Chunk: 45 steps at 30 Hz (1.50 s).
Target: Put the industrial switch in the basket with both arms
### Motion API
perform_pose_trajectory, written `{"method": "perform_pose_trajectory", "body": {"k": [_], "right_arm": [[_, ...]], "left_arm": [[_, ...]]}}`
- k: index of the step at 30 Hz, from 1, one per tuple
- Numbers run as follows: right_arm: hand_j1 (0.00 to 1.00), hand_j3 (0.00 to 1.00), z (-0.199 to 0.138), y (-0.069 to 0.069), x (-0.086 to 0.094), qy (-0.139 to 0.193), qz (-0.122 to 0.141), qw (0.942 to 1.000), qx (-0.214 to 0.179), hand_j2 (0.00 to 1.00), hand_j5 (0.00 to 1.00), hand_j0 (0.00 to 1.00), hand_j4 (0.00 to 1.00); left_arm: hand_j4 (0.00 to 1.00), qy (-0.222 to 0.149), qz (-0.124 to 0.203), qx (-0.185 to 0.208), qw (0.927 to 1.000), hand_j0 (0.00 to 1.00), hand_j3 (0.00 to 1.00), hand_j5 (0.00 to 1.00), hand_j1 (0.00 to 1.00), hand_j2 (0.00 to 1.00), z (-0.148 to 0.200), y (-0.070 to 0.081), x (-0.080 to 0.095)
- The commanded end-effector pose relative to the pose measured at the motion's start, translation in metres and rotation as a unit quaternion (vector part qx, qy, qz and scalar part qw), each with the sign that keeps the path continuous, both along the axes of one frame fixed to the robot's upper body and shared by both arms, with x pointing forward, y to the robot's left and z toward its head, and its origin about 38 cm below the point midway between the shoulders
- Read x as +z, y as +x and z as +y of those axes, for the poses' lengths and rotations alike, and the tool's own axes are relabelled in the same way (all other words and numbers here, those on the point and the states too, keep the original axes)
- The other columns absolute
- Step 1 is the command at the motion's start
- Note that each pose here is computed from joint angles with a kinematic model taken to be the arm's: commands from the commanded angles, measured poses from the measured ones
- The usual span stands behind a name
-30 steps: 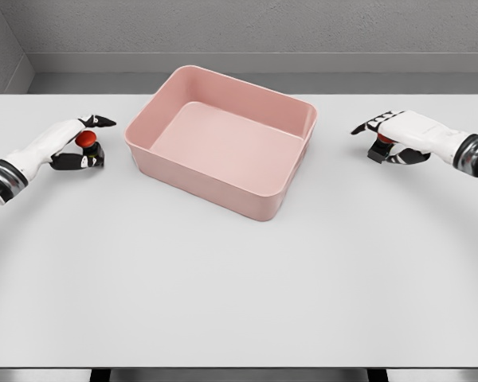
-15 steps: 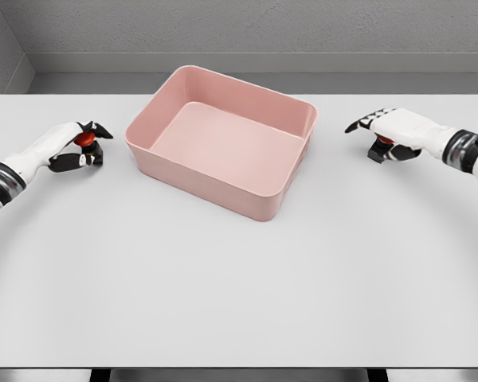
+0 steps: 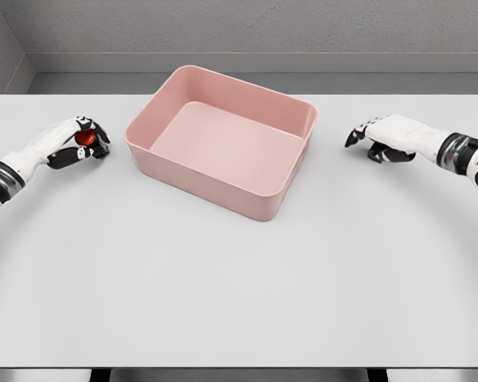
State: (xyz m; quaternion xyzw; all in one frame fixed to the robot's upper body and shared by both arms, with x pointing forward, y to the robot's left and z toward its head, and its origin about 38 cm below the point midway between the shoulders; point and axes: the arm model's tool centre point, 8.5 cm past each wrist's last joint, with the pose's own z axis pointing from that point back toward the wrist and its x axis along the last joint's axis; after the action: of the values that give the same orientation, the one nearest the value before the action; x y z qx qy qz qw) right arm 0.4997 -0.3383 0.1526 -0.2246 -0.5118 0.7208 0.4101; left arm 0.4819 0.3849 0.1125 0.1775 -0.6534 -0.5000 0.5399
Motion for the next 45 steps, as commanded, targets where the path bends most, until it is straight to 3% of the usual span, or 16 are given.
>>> {"method": "perform_pose_trajectory", "body": {"k": [1,20,21,23,26,33,37,40,45], "right_arm": [[0.53,0.53,-0.001,0.0,0.0,-0.001,0.007,1.0,-0.002,0.53,0.53,0.53,0.53],[0.53,0.53,-0.011,0.001,0.011,-0.012,0.004,0.9999,-0.007,0.53,0.53,0.53,0.53],[0.57,0.57,-0.011,0.001,0.011,-0.01,0.004,0.9999,-0.007,0.57,0.57,0.57,0.57],[0.78,0.78,-0.012,0.002,0.011,-0.009,0.004,0.9999,-0.009,0.78,0.78,0.78,0.78],[0.88,0.88,-0.012,0.003,0.013,-0.009,0.002,0.9999,-0.01,0.88,0.88,0.88,0.88],[0.88,0.88,-0.022,0.002,0.017,-0.017,0.0,0.9997,-0.016,0.88,0.88,0.88,0.88],[0.87,0.87,-0.028,0.001,0.018,-0.021,0.0,0.9996,-0.02,0.87,0.87,0.87,0.87],[0.59,0.59,-0.031,0.0,0.019,-0.024,0.001,0.9995,-0.022,0.59,0.59,0.59,0.59],[0.56,0.56,-0.031,0.0,0.02,-0.024,0.003,0.9995,-0.022,0.56,0.56,0.56,0.56]], "left_arm": [[0.39,-0.002,-0.002,0.002,1.0,0.39,0.39,0.39,0.39,0.39,0.001,0.0,0.002],[0.33,-0.019,-0.041,-0.001,0.999,0.33,0.33,0.33,0.33,0.33,-0.002,0.01,0.032],[0.33,-0.019,-0.044,0.003,0.9988,0.33,0.33,0.33,0.33,0.33,0.002,0.01,0.035],[0.33,-0.025,-0.057,-0.002,0.998,0.33,0.33,0.33,0.33,0.33,-0.002,0.011,0.043],[0.33,-0.028,-0.064,-0.003,0.9976,0.33,0.33,0.33,0.33,0.33,-0.003,0.012,0.048],[0.33,-0.032,-0.078,-0.004,0.9964,0.33,0.33,0.33,0.33,0.33,-0.004,0.018,0.062],[0.33,-0.034,-0.096,-0.016,0.9946,0.33,0.33,0.33,0.33,0.33,-0.012,0.023,0.077],[0.33,-0.036,-0.101,-0.018,0.9941,0.33,0.33,0.33,0.33,0.33,-0.015,0.025,0.081],[0.33,-0.043,-0.112,-0.038,0.992,0.33,0.33,0.33,0.33,0.33,-0.03,0.024,0.088]]}}
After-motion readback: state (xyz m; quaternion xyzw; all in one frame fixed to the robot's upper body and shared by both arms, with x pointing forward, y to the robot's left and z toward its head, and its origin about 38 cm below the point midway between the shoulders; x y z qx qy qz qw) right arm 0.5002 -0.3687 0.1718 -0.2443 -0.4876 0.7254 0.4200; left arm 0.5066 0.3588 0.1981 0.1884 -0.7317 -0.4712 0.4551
